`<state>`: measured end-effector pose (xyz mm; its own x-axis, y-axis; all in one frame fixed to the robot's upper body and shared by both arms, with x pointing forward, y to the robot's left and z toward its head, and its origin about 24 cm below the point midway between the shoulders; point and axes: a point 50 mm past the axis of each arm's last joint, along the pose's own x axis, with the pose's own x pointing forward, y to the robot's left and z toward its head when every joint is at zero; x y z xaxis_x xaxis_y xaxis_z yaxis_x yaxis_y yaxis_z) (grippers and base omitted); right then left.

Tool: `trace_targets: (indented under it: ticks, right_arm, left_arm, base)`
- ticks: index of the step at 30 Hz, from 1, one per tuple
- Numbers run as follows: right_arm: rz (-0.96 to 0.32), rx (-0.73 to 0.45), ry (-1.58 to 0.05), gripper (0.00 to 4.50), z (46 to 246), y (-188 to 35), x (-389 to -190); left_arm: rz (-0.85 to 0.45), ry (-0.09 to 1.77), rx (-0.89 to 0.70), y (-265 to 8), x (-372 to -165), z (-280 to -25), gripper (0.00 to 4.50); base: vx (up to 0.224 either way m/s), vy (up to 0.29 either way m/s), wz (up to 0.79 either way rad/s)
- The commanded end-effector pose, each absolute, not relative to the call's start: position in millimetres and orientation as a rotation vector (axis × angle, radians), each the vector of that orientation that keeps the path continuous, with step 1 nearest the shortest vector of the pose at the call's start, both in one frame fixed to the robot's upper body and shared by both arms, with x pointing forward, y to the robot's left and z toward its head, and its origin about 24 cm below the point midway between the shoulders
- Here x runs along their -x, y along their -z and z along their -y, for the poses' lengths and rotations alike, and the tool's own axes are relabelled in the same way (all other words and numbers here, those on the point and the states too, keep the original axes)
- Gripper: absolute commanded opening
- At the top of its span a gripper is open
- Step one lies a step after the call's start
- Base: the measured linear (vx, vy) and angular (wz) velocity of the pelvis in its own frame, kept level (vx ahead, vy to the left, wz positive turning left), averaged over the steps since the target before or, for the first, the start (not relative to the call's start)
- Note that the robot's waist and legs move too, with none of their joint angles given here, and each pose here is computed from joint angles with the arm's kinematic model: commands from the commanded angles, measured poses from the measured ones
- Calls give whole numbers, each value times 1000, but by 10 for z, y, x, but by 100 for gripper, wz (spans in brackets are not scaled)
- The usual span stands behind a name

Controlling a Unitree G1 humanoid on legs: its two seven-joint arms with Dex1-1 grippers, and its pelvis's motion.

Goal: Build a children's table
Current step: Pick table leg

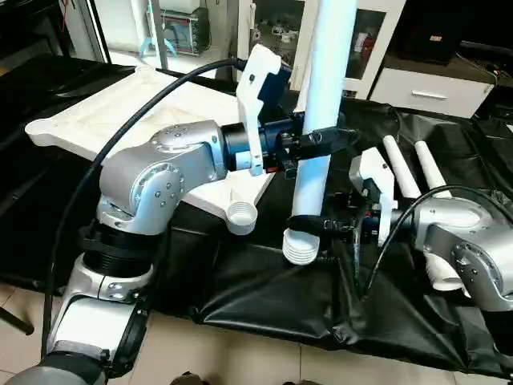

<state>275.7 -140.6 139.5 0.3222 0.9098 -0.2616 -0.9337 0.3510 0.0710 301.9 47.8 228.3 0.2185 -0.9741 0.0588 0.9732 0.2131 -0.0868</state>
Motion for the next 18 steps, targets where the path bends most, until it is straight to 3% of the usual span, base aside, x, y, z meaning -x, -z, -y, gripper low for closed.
trace_targets:
  ticks: [1,18]
  right_arm:
    - [-279,110,-1221,290,1407,-1375,-2744]
    - [-279,146,-1216,303,1406,-1356,-2753]
  left_arm:
    - [21,1404,89,-2340,-2951,-406,178]
    - [10,1429,51,-2308,-2947,-423,178]
  base:
    - [0,0,0]
    - [0,0,0]
